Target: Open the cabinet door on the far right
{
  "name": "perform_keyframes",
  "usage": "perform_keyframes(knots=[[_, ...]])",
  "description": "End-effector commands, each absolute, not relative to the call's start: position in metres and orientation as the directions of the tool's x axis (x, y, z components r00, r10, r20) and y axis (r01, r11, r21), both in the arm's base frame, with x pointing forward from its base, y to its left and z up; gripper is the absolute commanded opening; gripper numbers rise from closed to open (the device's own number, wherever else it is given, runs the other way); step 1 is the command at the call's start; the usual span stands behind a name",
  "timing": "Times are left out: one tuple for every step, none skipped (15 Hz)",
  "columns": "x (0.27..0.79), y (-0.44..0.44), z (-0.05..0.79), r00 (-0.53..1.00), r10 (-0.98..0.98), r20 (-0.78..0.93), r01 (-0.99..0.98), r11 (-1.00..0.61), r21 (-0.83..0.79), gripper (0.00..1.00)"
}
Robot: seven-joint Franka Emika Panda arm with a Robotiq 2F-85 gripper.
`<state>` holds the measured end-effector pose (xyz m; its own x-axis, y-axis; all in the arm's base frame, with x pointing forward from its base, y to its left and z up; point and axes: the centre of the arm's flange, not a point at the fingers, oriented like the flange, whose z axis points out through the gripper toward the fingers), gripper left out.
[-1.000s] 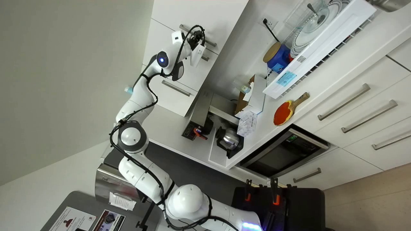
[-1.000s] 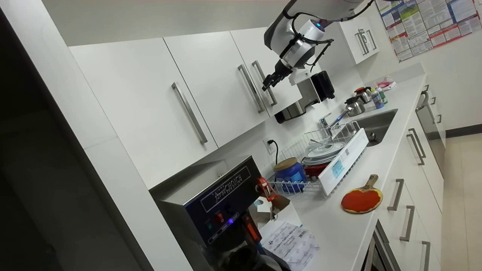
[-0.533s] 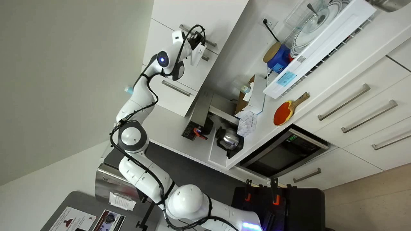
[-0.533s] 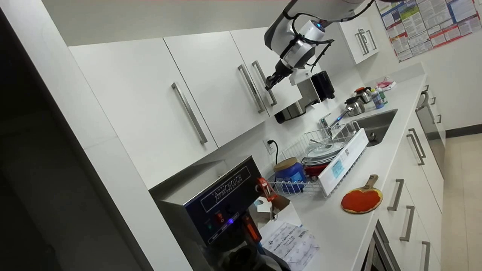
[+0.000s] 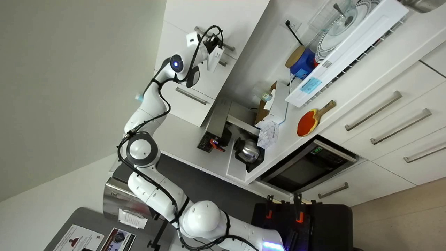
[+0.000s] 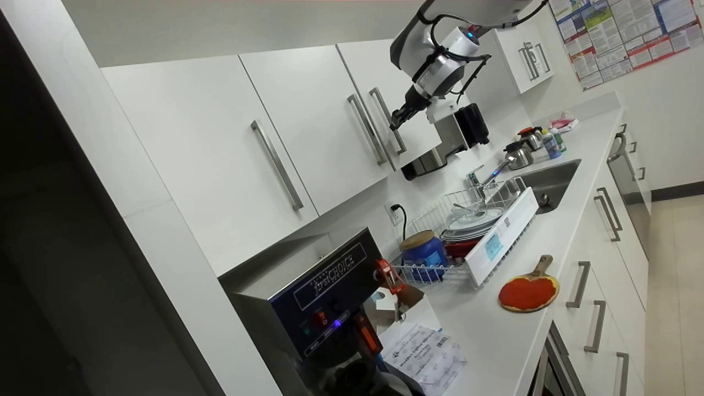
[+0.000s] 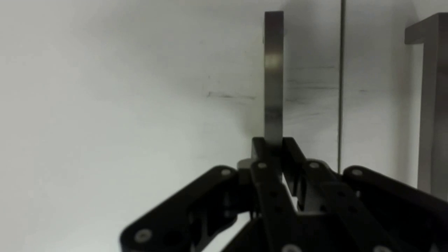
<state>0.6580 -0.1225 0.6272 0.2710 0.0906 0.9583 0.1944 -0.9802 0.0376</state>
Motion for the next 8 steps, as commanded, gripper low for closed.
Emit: perform_keyframes(knots=[[0.609, -0.152, 0.642, 0.253, 0.058, 0.966, 0.223, -0.975, 0.001, 0.04], [0.603, -0.159, 0.643, 0.258, 0.060, 0.964, 0.239, -0.971, -0.003, 0.04], [0.596, -0.169, 0.646, 0.267, 0.066, 0.961, 0.262, -0.965, -0.007, 0.04], [0.590, -0.178, 0.646, 0.272, 0.068, 0.960, 0.283, -0.959, -0.012, 0.04], [0.584, -0.188, 0.648, 0.278, 0.079, 0.957, 0.313, -0.950, -0.013, 0.04], [0.577, -0.199, 0.649, 0.281, 0.086, 0.956, 0.343, -0.939, -0.016, 0.04], [0.572, -0.209, 0.650, 0.282, 0.092, 0.955, 0.362, -0.932, -0.017, 0.04], [0.566, -0.219, 0.651, 0.283, 0.097, 0.954, 0.388, -0.922, -0.022, 0.04]])
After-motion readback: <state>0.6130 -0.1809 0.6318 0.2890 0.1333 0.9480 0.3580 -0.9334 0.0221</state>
